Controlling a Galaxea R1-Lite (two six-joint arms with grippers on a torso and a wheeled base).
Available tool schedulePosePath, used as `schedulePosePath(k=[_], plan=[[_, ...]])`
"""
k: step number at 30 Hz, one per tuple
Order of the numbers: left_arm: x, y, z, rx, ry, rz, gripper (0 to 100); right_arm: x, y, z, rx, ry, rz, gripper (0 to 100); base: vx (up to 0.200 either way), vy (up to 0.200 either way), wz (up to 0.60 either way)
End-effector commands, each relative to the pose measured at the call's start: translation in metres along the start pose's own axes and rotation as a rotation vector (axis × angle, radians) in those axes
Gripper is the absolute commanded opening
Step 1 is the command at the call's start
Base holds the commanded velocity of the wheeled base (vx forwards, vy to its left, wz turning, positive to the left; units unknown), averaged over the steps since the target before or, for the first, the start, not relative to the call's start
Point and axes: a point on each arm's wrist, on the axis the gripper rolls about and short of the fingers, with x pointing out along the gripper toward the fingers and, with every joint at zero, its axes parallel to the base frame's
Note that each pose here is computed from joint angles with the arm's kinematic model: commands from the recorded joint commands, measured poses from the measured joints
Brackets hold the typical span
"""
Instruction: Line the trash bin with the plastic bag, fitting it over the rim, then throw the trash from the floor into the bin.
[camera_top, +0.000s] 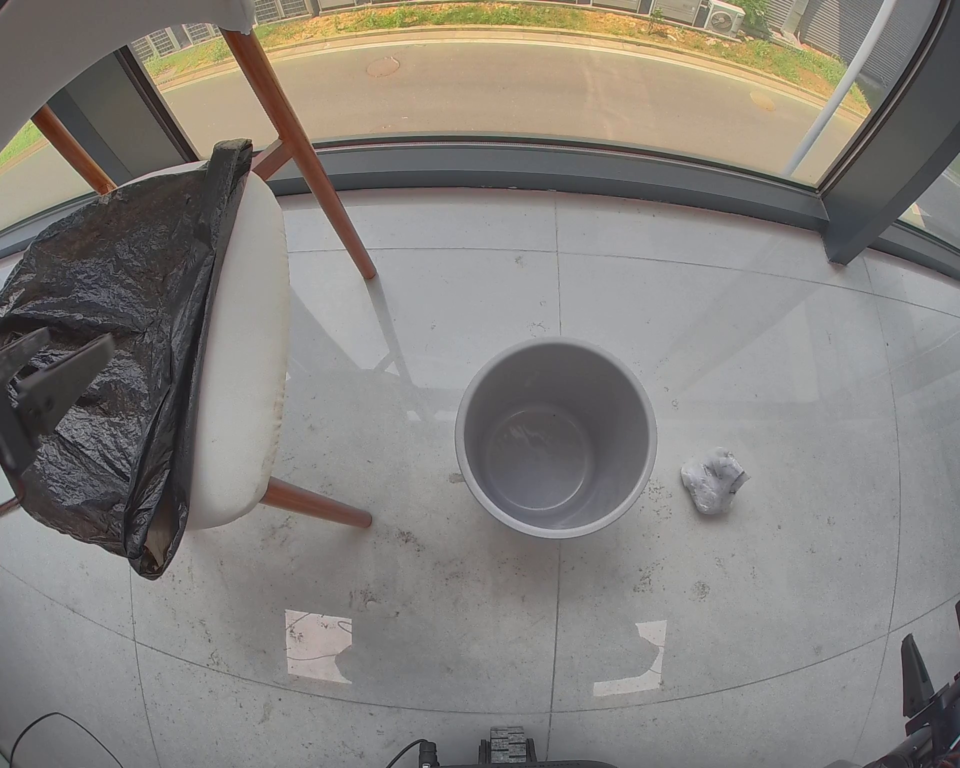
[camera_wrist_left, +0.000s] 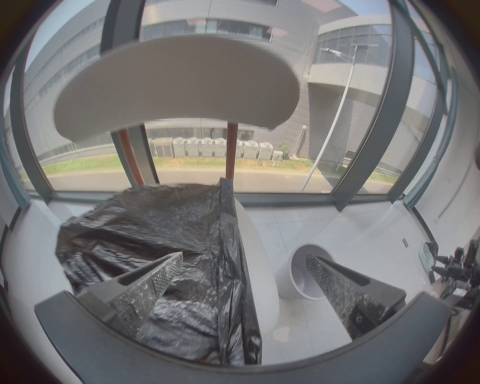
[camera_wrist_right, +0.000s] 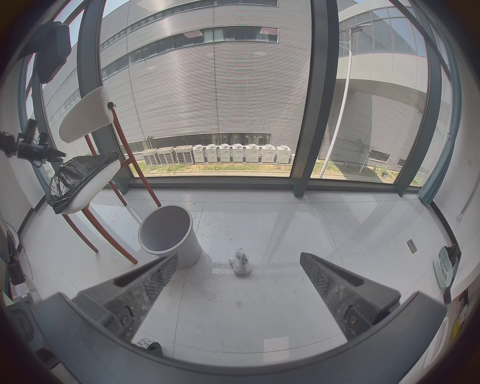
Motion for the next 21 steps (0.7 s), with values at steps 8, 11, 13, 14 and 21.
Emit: schedulePosePath(k=[8,11,13,14,21], plan=[[0.110,0.011,-0.015,-0.060,0.207,-0.004,100,0.001,0.000,-0.005,0.000,0.011,0.000,100,0.000,0.000,0.00],[0.117,0.012,-0.009,-0.051,0.169,0.017,100,0.001,0.000,-0.005,0.000,0.011,0.000,100,0.000,0.000,0.00],[0.118,0.013,-0.006,-0.047,0.155,0.032,100,0.001,0.000,-0.005,0.000,0.011,0.000,100,0.000,0.000,0.00],[0.118,0.013,-0.006,-0.045,0.157,0.033,100,0.001,0.000,-0.005,0.000,0.011,0.002,100,0.000,0.000,0.00],[0.123,0.014,-0.010,-0.042,0.156,0.039,100,0.001,0.000,-0.005,0.000,0.012,0.000,100,0.000,0.000,0.00]])
